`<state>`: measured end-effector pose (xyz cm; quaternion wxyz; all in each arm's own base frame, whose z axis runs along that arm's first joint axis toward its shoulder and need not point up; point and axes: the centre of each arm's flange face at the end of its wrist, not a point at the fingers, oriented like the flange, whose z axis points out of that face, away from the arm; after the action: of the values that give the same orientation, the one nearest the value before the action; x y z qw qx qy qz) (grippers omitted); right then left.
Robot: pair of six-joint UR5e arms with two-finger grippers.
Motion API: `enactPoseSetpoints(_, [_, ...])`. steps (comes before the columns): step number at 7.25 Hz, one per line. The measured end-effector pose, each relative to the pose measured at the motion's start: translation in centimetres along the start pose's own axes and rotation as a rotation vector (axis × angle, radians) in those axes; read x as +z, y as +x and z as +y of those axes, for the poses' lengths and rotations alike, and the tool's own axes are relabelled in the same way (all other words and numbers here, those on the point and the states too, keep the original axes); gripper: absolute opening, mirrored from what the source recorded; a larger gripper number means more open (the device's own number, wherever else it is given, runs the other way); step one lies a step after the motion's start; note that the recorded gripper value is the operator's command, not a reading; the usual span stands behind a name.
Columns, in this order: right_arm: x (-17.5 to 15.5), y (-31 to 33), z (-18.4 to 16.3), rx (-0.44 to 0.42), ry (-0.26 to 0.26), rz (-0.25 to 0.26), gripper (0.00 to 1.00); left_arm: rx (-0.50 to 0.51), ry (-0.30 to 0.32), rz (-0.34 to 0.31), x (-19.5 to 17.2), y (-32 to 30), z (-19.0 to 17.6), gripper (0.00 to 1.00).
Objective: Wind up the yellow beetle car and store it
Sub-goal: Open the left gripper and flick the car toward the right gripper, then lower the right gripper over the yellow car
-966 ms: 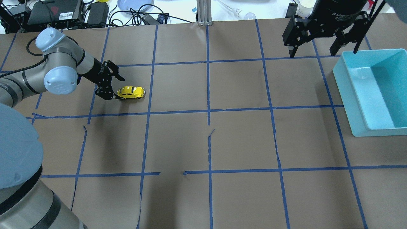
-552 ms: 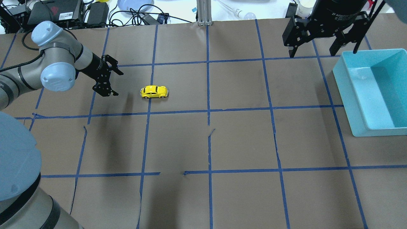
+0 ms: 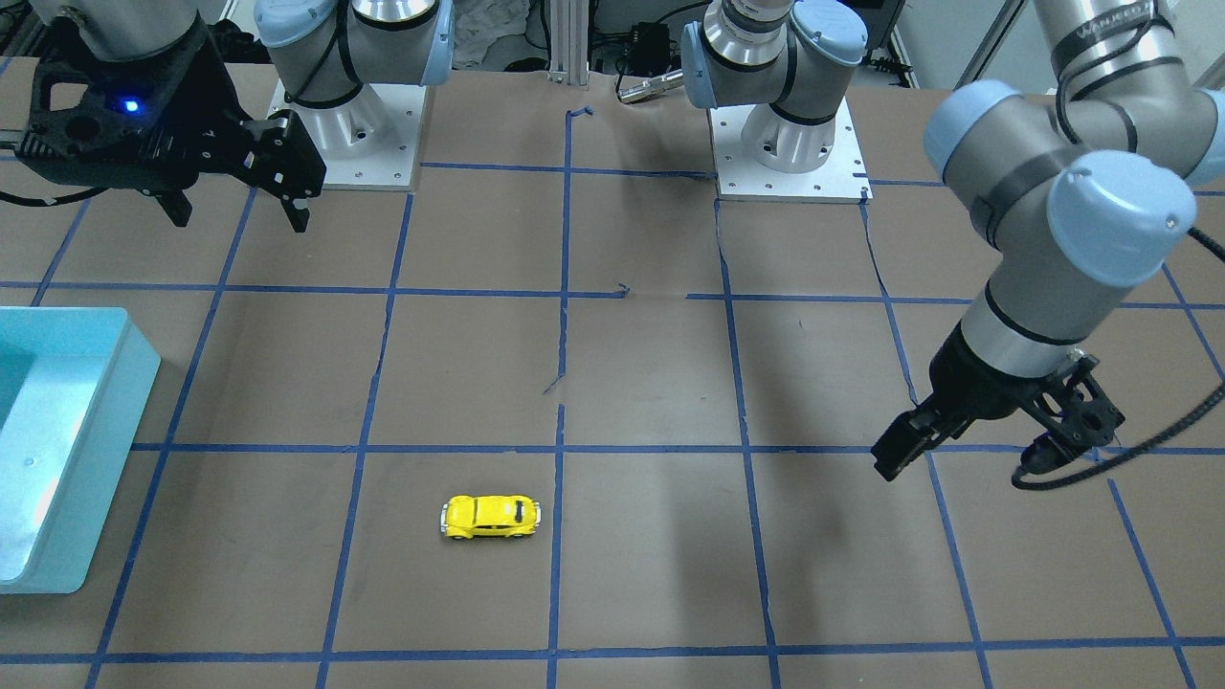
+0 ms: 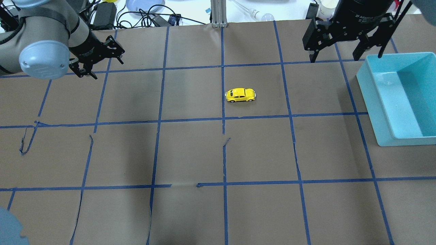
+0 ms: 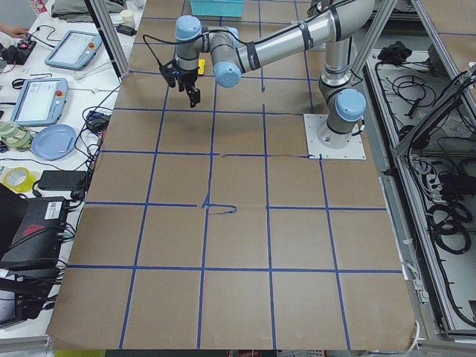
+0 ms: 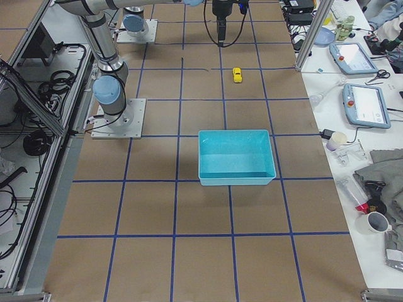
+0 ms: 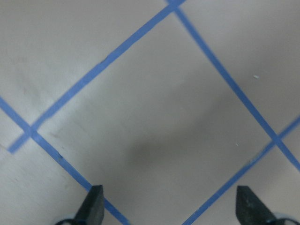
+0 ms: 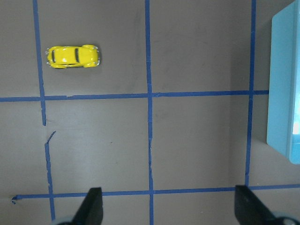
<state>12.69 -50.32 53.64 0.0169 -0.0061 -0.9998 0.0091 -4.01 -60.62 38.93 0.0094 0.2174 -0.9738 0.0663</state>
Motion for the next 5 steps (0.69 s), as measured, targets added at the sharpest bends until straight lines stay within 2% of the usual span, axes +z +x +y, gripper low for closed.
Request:
enactPoseSetpoints(1, [0.4, 0.1, -0.3, -0.002, -0.007, 0.005, 1.00, 0.115, -0.028, -0.018, -3.1, 0.6, 1.4, 1.00])
enactPoseSetpoints(2, [1.0, 0.1, -0.9, -0.003, -0.015, 0.007, 1.00, 0.171, -0.055, -0.035, -5.4, 0.8, 2.8, 1.00])
enactPoseSetpoints(3, [1.6, 0.1, -1.4, -0.004, -0.025, 0.008, 1.00, 0.194, -0.076, -0.046, -6.9, 0.6, 3.9, 1.00])
enactPoseSetpoints(5, [3.9, 0.0, -2.7, -0.008, -0.067, 0.009, 1.00, 0.223, -0.077, -0.053, -8.7, 0.3, 5.0, 1.00])
